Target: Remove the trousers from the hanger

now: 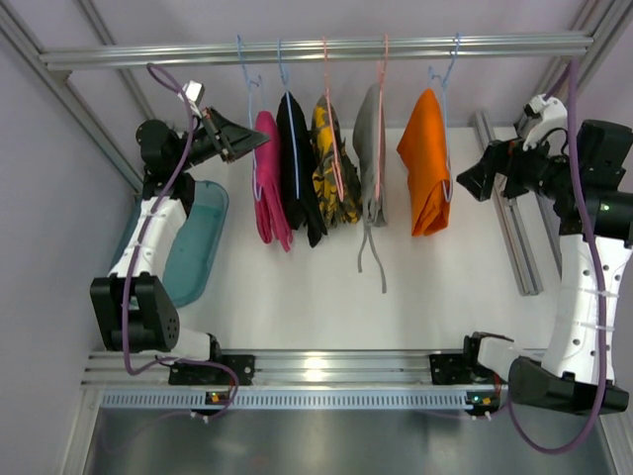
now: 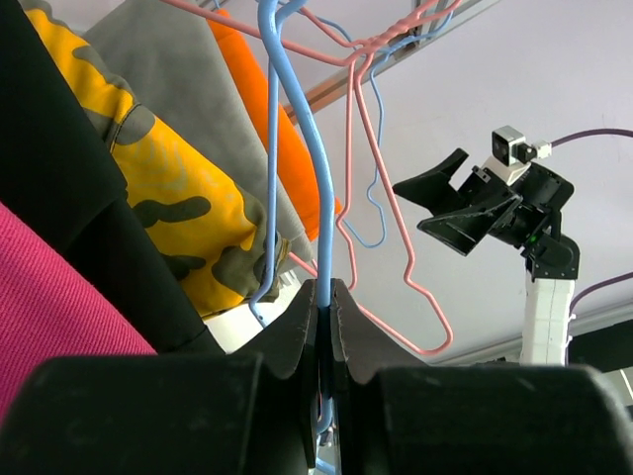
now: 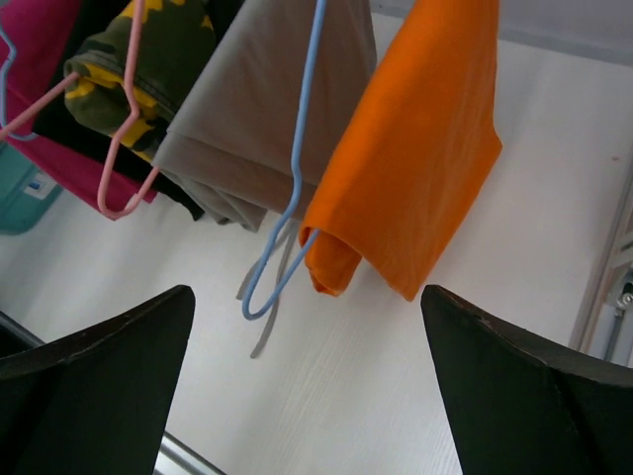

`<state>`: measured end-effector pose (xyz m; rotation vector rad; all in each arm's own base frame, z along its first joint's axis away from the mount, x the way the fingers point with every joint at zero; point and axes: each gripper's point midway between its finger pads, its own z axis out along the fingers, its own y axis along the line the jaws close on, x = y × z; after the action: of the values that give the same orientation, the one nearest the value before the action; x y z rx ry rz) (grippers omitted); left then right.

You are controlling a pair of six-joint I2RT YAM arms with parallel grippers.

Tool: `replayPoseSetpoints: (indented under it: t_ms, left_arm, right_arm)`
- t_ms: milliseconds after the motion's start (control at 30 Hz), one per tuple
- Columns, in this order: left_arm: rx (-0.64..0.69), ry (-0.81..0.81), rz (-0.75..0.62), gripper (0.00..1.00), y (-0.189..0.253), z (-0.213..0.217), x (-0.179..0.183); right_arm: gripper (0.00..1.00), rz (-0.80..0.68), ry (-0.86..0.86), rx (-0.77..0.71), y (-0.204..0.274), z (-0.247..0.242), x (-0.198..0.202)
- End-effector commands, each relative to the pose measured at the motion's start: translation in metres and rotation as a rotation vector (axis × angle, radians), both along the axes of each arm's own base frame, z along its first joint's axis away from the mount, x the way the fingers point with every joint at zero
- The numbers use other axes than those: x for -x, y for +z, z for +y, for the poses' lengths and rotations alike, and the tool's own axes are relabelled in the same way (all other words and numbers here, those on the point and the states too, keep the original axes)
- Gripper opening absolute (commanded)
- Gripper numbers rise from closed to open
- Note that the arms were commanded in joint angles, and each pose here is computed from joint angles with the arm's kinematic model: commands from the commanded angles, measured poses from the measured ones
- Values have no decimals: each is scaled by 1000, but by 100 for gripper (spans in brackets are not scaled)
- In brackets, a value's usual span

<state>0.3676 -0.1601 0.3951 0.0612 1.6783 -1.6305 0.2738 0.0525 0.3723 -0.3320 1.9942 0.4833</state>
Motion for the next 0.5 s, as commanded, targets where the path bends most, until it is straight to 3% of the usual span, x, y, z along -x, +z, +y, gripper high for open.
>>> replayPoseSetpoints:
  t_ms: [0, 233, 467]
  left_arm:
    - [34, 104, -373, 0, 98, 7, 26]
    - [4, 152, -478, 0, 103, 9, 56]
    - [-26, 141, -517, 0, 101, 7, 56]
  right_arm:
    - [99, -156, 74, -56, 39, 16, -4]
    - [100, -296, 147, -61, 68, 26, -7]
    - [99, -219, 206, -146, 68, 35, -17]
